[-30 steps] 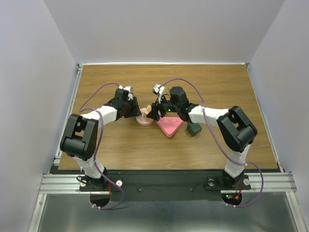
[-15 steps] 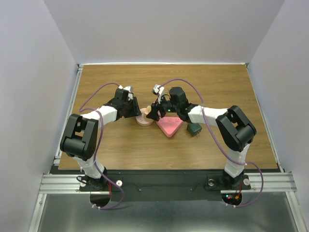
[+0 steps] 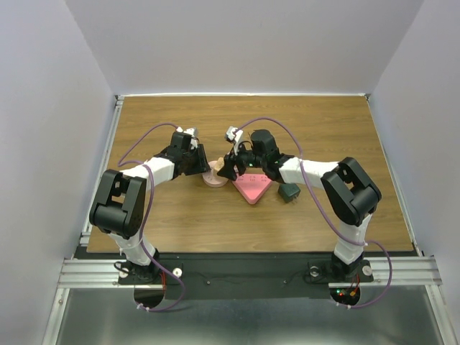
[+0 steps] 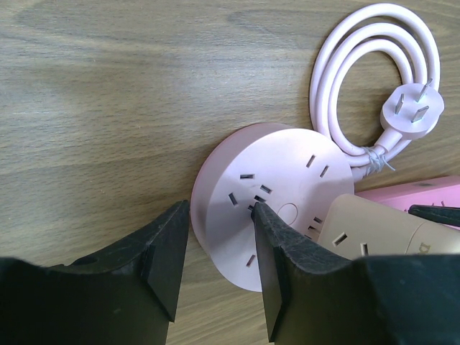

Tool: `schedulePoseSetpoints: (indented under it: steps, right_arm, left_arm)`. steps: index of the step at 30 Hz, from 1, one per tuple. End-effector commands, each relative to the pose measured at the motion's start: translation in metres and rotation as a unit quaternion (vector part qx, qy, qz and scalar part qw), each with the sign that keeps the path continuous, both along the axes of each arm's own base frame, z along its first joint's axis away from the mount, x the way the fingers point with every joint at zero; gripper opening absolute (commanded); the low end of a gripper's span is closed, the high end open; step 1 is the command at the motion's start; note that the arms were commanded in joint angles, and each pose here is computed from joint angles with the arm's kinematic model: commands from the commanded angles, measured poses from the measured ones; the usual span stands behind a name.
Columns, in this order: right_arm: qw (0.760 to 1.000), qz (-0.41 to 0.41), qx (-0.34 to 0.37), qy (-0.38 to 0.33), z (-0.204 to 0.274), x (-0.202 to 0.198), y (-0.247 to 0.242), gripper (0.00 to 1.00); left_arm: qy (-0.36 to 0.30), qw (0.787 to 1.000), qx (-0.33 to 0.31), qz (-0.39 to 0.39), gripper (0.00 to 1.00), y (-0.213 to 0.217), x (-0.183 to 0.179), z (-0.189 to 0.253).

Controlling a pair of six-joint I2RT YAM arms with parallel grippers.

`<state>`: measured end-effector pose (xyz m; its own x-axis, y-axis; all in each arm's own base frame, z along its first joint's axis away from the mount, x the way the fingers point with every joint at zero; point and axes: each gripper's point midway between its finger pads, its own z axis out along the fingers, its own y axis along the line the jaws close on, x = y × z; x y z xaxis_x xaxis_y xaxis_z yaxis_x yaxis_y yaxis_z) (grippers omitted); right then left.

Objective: Insert the plug

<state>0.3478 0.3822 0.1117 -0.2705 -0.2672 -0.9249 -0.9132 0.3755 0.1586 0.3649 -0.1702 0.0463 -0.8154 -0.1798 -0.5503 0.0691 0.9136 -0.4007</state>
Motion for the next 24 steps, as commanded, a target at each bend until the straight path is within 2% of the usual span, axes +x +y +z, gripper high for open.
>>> schedulePoseSetpoints:
  steps: [1,10,24]
  right_arm:
    - [1.0,-0.009,-0.026,0.013,-0.019,-0.004,-0.003,0.0]
    - [0.997,-0.039,-0.033,0.056,-0.039,-0.011,-0.012,0.0]
    - [0.993,-0.069,-0.053,0.077,-0.057,-0.026,-0.021,0.0]
  left_arm:
    - [0.0,1.0,0.003,-0.012,0.51,-0.004,0.001,0.002]
    - [0.003,1.0,0.004,-0.013,0.51,-0.005,0.0,0.0]
    - [0.003,1.0,0.001,-0.018,0.51,-0.008,-0.001,0.0]
